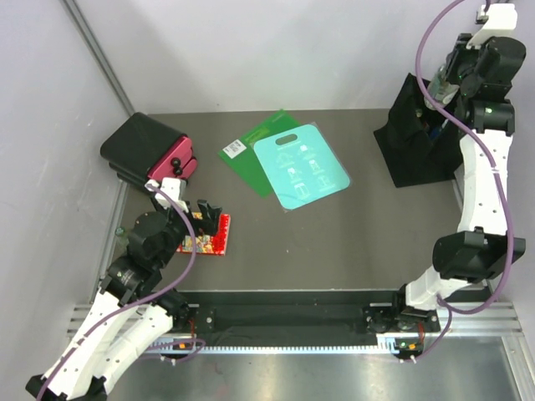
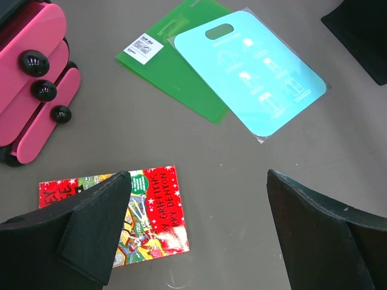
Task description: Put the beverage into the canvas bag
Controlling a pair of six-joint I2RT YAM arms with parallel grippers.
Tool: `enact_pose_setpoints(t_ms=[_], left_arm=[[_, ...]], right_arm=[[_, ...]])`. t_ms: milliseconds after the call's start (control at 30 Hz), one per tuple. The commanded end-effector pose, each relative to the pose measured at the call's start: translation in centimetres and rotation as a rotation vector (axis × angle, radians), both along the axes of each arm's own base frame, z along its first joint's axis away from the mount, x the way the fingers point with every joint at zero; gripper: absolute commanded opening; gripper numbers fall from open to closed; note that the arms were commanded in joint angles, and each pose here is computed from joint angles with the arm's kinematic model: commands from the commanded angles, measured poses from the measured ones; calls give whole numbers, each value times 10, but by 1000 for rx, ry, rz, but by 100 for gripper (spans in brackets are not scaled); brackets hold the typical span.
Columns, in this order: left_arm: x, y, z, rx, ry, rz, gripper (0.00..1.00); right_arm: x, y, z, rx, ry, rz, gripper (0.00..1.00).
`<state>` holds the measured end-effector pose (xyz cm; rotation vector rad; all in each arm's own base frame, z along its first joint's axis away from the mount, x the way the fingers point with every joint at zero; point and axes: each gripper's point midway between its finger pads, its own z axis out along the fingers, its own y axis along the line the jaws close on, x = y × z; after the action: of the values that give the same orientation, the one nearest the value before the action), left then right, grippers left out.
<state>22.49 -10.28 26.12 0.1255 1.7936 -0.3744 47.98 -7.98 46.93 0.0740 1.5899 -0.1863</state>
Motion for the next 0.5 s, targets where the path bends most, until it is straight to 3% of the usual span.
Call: enact_pose_setpoints(t_ms=[0,467], left_arm=[[5,-5,10,-7,-32,-14,98],[7,-5,7,1,-28,-12,98]], right_arm=[[-10,8,98,-79,-344,48,0],[34,-6,55,-114,-313,43,0]])
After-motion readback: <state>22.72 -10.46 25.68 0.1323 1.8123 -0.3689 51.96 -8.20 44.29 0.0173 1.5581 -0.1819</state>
